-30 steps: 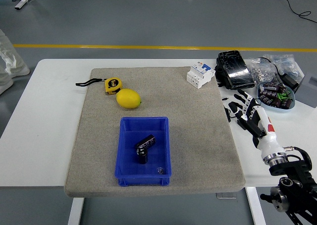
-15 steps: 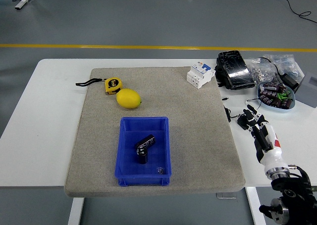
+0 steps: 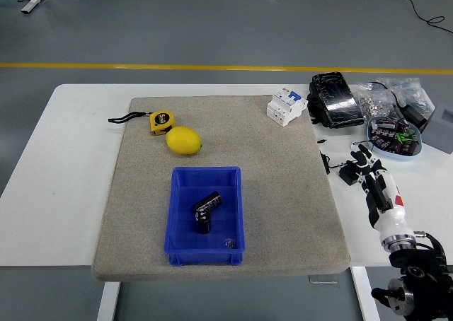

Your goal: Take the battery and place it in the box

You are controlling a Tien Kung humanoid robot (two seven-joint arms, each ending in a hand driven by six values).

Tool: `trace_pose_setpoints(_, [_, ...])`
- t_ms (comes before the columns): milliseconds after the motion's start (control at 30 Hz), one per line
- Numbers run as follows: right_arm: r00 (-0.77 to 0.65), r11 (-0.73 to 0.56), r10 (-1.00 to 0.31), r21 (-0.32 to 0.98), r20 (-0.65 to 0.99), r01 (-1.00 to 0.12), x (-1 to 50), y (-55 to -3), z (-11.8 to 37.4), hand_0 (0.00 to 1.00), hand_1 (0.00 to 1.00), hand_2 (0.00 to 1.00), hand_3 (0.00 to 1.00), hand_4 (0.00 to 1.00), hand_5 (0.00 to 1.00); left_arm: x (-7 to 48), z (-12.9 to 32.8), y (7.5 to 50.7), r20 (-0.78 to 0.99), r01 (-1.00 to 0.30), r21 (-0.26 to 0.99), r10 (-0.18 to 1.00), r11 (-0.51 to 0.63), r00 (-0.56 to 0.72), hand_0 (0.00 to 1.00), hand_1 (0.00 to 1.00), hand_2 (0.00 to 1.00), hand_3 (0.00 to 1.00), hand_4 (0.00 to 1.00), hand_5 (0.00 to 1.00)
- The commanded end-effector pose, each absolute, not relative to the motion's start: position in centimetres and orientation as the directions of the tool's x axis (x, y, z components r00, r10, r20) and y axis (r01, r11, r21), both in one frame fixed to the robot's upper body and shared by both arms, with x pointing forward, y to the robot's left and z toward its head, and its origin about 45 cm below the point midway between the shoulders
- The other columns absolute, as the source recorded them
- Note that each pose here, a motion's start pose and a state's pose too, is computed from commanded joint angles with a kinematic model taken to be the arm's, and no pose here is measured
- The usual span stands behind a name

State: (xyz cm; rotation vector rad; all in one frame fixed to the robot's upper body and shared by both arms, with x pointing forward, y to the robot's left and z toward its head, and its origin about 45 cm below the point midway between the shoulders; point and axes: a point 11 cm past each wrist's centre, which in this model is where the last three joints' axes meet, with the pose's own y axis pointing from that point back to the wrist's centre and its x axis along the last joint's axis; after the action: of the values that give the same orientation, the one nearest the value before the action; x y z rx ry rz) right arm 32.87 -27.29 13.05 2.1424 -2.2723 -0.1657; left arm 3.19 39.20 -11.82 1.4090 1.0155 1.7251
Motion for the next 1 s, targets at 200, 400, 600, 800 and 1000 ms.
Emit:
trace_pose_setpoints(200, [-0.066,0.06,-0.996,0.084,-0.066,-0.995,32.86,-27.32,13.1,0.876,0.851,0.897,0.945,0.998,0.844,3.23,-11.82,39.19,0.452,-0.029,0.885,0.873,-0.464,-0.183,0.61,0.611,0.682,0.588,0.638,0.61])
trace_pose_setpoints(400, [-0.064,0.058,-0.996,0.087,-0.068,-0.994,32.81,-27.23,13.01,0.878,0.851,0.898,0.945,0.998,0.845,3.18,-11.83,39.15,0.452,-0.027,0.886,0.873,-0.464,-0.182,0.61,0.611,0.682,0.588,0.637,0.609])
trace_pose_setpoints(600, [-0.063,0.057,-0.995,0.086,-0.072,-0.995,32.77,-27.05,12.99,0.879,0.852,0.898,0.946,0.998,0.845,3.18,-11.84,39.13,0.452,-0.026,0.886,0.873,-0.464,-0.182,0.61,0.612,0.682,0.588,0.637,0.609])
trace_pose_setpoints(800, [-0.062,0.056,-0.995,0.082,-0.073,-0.995,32.81,-27.0,13.09,0.88,0.851,0.898,0.945,0.998,0.846,3.2,-11.83,39.14,0.452,-0.026,0.885,0.873,-0.464,-0.181,0.61,0.612,0.682,0.588,0.637,0.609])
trace_pose_setpoints(1000, [-0.06,0.054,-0.995,0.085,-0.073,-0.995,32.76,-26.95,13.04,0.881,0.852,0.898,0.946,0.998,0.846,3.11,-11.84,39.13,0.453,-0.024,0.885,0.873,-0.464,-0.18,0.61,0.61,0.683,0.588,0.637,0.61])
